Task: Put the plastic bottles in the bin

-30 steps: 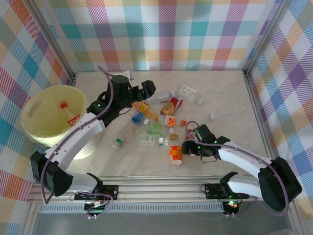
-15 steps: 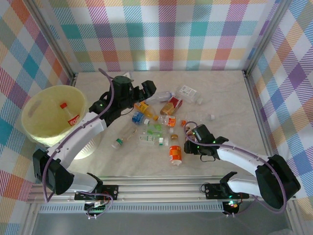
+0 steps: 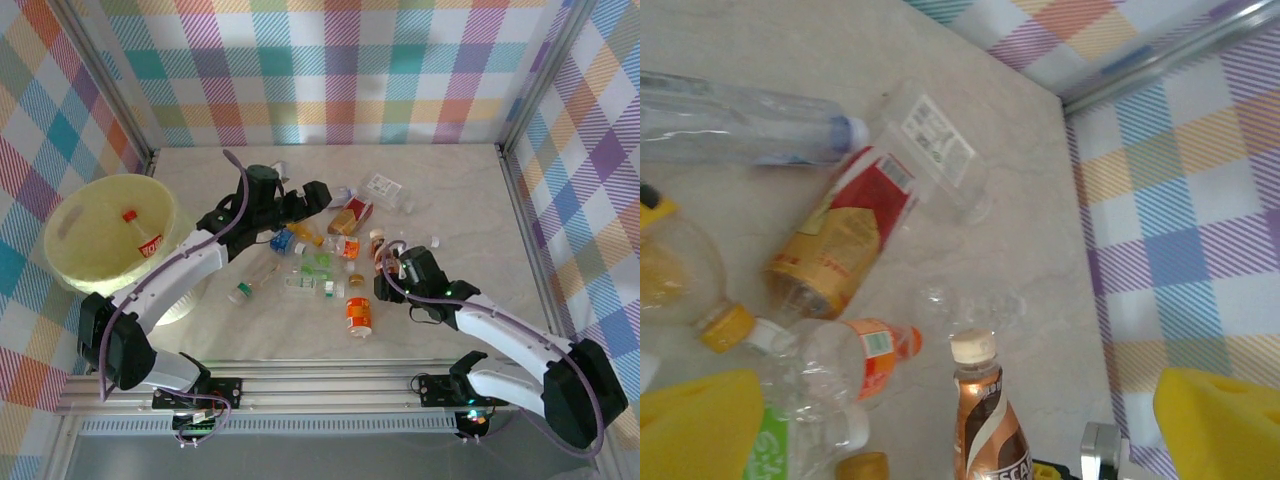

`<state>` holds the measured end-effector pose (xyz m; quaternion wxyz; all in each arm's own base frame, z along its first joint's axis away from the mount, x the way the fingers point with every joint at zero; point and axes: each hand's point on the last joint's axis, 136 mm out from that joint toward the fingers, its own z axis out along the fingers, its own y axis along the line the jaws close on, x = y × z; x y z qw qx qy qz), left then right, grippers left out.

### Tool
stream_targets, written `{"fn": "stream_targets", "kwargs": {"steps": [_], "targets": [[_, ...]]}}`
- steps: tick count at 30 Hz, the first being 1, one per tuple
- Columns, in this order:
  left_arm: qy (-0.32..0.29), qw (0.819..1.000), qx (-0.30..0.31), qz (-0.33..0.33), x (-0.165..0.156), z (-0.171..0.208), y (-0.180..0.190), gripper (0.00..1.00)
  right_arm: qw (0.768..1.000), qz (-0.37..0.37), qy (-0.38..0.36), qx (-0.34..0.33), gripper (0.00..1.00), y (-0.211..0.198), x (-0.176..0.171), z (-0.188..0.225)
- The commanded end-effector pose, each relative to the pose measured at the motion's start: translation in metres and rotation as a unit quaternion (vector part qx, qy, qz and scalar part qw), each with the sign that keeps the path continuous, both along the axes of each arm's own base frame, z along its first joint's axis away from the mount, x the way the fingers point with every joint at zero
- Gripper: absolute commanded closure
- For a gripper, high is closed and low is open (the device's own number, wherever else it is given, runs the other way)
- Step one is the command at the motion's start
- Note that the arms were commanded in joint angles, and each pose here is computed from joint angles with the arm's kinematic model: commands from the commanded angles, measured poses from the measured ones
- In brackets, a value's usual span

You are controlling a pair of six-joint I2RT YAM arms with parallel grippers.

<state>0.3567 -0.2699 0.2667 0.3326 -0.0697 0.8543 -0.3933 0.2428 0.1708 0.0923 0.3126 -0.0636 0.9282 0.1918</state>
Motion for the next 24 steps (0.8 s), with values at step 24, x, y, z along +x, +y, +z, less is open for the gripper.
{"fn": "stream_targets", "kwargs": {"steps": [24], "targets": [[0.003, 0.975, -0.130, -0.183, -0.037, -0.006, -0.104, 0.12, 0.938, 0.201, -0.178, 0.220, 0.57, 0.100, 0.013, 0.133]]}}
